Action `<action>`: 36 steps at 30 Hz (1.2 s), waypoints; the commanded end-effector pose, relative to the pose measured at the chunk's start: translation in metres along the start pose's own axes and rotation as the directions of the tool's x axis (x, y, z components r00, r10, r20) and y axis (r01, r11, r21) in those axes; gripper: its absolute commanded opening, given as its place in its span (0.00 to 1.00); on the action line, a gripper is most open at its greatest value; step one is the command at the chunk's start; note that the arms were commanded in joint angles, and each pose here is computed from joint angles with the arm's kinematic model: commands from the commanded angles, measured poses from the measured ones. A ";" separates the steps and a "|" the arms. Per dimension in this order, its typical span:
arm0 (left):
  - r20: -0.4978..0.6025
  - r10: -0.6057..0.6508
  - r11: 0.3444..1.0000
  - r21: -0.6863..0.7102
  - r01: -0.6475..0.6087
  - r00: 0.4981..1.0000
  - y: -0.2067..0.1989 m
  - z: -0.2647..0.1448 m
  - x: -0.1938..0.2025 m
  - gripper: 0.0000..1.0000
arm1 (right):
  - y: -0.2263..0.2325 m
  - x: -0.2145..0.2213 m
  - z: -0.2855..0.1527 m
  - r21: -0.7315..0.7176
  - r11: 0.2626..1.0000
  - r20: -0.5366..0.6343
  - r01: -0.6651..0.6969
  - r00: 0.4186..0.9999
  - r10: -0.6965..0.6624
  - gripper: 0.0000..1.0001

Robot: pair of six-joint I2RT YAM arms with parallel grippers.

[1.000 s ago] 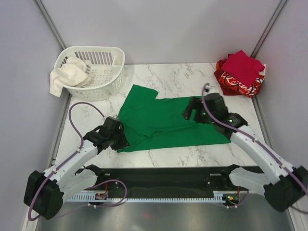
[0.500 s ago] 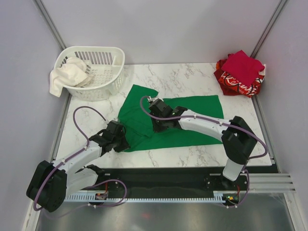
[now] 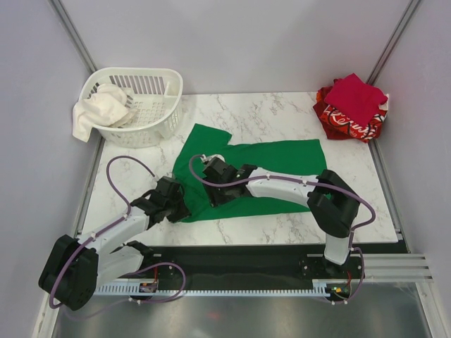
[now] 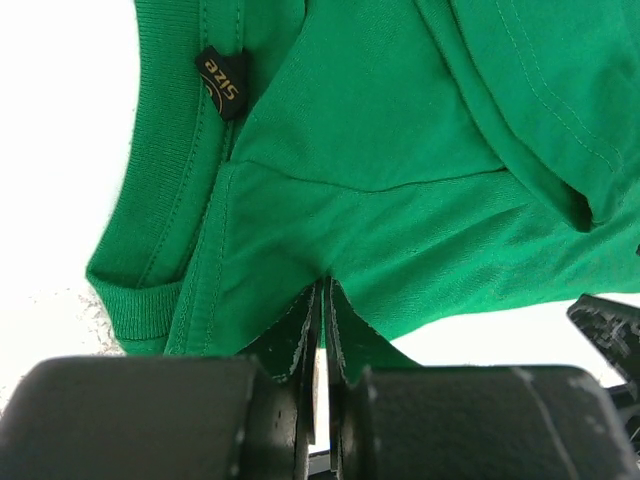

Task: Fold and stack the t-shirts
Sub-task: Fold the tshirt

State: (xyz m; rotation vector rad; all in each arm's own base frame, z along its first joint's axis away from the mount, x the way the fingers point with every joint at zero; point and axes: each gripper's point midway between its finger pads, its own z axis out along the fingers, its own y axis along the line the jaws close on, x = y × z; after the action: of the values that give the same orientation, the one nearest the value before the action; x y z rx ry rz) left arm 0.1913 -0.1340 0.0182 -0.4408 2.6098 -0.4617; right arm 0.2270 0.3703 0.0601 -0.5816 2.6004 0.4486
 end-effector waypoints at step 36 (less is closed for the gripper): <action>0.048 -0.027 1.000 0.015 0.026 0.998 -0.005 0.002 -0.009 0.08 | -0.021 -0.064 0.018 0.220 0.973 0.127 0.067 0.987 -0.096 0.00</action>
State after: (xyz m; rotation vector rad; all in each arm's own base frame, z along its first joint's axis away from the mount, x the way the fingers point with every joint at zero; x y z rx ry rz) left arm 0.1928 -0.1347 0.0178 -0.4395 2.6007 -0.4683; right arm 0.2693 0.3792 0.0562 -0.6084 2.4854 0.1836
